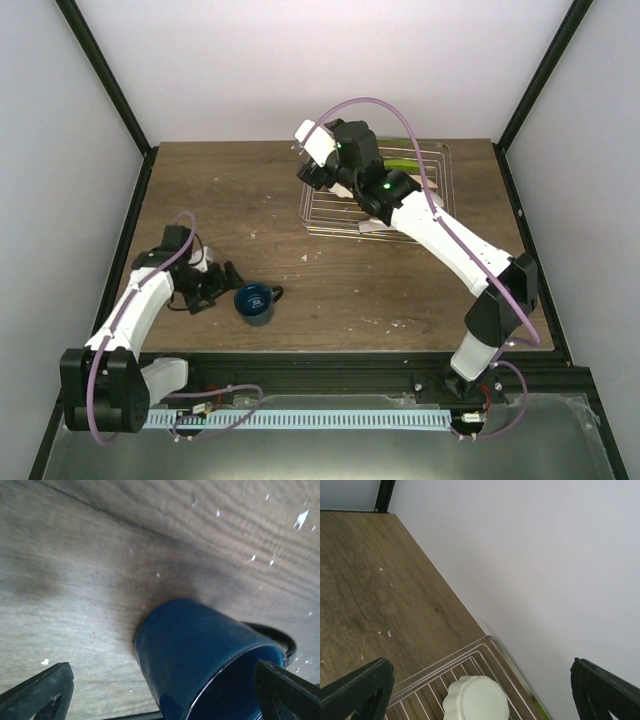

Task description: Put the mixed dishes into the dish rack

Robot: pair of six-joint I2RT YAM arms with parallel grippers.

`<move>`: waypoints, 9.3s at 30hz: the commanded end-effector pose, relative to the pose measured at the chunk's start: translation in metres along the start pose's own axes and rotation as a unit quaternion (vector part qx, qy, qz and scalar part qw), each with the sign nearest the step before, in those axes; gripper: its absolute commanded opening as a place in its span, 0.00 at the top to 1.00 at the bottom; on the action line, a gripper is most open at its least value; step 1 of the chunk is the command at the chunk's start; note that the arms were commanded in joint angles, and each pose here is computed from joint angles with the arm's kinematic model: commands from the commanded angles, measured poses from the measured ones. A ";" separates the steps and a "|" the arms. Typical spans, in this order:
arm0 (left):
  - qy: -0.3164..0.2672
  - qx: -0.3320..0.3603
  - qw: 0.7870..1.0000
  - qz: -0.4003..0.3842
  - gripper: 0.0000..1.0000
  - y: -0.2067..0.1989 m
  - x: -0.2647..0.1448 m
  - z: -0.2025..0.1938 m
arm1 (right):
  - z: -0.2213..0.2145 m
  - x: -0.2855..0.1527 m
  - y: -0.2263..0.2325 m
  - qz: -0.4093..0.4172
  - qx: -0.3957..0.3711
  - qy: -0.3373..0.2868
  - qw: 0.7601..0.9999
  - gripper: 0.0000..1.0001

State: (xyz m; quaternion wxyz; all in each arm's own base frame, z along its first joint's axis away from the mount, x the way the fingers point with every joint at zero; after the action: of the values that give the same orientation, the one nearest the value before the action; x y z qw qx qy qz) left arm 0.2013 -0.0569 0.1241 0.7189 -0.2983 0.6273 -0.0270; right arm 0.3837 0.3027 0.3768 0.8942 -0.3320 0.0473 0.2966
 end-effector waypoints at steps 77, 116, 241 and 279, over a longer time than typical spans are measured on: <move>-0.538 0.243 0.803 0.082 1.00 -0.141 -0.124 0.094 | 0.004 -0.021 0.004 0.385 0.491 0.119 0.772 0.21; -0.663 0.336 0.667 0.056 1.00 -0.207 -0.155 0.067 | -0.007 0.006 0.044 0.562 0.549 0.127 0.605 0.36; -0.599 0.268 0.748 0.097 0.00 -0.166 -0.126 0.096 | -0.175 0.100 0.013 0.155 0.329 0.237 0.901 0.99; -0.590 0.280 0.751 0.099 0.00 -0.179 -0.125 0.107 | -0.175 0.067 0.028 0.150 0.249 0.273 0.917 0.40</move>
State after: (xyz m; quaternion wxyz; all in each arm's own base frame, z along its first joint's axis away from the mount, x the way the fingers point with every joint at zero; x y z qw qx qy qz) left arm 0.3290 -0.1063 0.3084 0.9950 0.0312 0.0743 0.0589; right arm 0.4494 0.2508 0.1745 0.8305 -0.1423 0.4372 0.3144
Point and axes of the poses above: each gripper's point midway between its finger pads, its own x axis out along the fingers, its own y axis along the line the jaws close on, z = x × y, the point moved 4 cm from there along -x, back along the fingers, and after that the axes turned 1 degree about -x, right-handed, at the moved point
